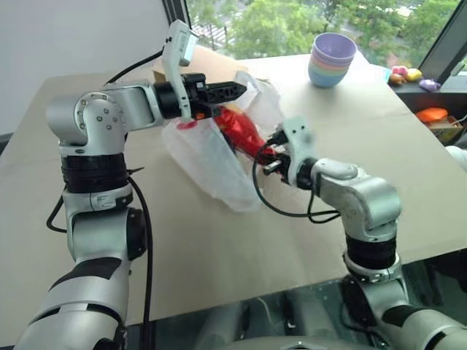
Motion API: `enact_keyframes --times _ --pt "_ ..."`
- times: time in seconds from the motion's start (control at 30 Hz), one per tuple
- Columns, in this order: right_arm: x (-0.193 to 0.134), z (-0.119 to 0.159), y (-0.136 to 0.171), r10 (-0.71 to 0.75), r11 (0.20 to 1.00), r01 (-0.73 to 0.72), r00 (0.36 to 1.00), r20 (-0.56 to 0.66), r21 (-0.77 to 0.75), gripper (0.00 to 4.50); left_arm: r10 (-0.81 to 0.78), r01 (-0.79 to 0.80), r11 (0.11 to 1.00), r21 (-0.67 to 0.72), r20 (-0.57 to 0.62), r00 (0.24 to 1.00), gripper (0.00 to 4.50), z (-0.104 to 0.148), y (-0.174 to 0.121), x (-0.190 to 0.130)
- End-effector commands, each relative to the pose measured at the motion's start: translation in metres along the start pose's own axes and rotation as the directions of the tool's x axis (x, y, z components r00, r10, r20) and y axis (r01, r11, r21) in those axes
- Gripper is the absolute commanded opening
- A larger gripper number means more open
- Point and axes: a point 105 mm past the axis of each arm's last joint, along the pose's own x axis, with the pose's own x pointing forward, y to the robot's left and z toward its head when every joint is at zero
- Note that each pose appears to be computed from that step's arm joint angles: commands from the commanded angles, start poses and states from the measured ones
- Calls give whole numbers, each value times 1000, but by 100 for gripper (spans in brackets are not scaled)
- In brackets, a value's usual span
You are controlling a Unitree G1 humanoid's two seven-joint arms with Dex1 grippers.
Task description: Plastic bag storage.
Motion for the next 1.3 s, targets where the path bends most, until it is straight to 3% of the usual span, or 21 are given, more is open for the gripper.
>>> enact_keyframes --times 0.03,0.17,0.33,0.37,0.43,0.5,0.63,0.7,0.77,0.87,0.97,1.1,1.3 --pt "-31 10 0 68 998 -68 998 12 -15 4 39 -39 998 51 15 999 0 4 5 -6" --pt "-39 7 -10 31 994 -37 998 -62 -99 4 35 -35 997 67 10 999 0 2 5 -6" --pt "-22 14 -14 -55 993 50 997 -45 -109 4 38 -40 995 96 23 999 0 3 4 -6" --pt "-19 16 -21 -118 978 111 992 -33 -179 4 33 -37 992 121 35 999 0 4 2 -6" --pt "-17 21 -33 -235 892 217 972 2 -398 4 29 -35 990 135 48 998 0 6 1 -7" --pt "-16 28 -44 -333 703 299 940 73 -645 4 36 -42 992 119 49 998 0 5 1 -7" --pt "-16 26 -57 -424 487 375 891 161 -789 4 75 -80 991 106 47 996 0 0 2 -3" --pt "-18 23 -63 -455 437 393 873 178 -809 4 92 -97 990 98 51 994 0 -1 4 -1" --pt "-21 17 -61 -447 530 409 879 166 -743 4 99 -103 991 87 57 993 0 -1 4 1" --pt "-23 11 -32 -281 836 305 952 122 -456 4 104 -109 991 75 63 993 0 0 6 6" --pt "-31 8 -8 -90 961 107 993 77 -257 4 110 -114 991 70 67 992 0 3 10 8" --pt "-40 4 5 101 994 -100 995 24 -38 4 63 -69 992 106 59 996 0 6 7 10" --pt "-19 6 4 218 953 -221 975 38 205 4 -35 24 990 141 72 997 0 13 -6 5"
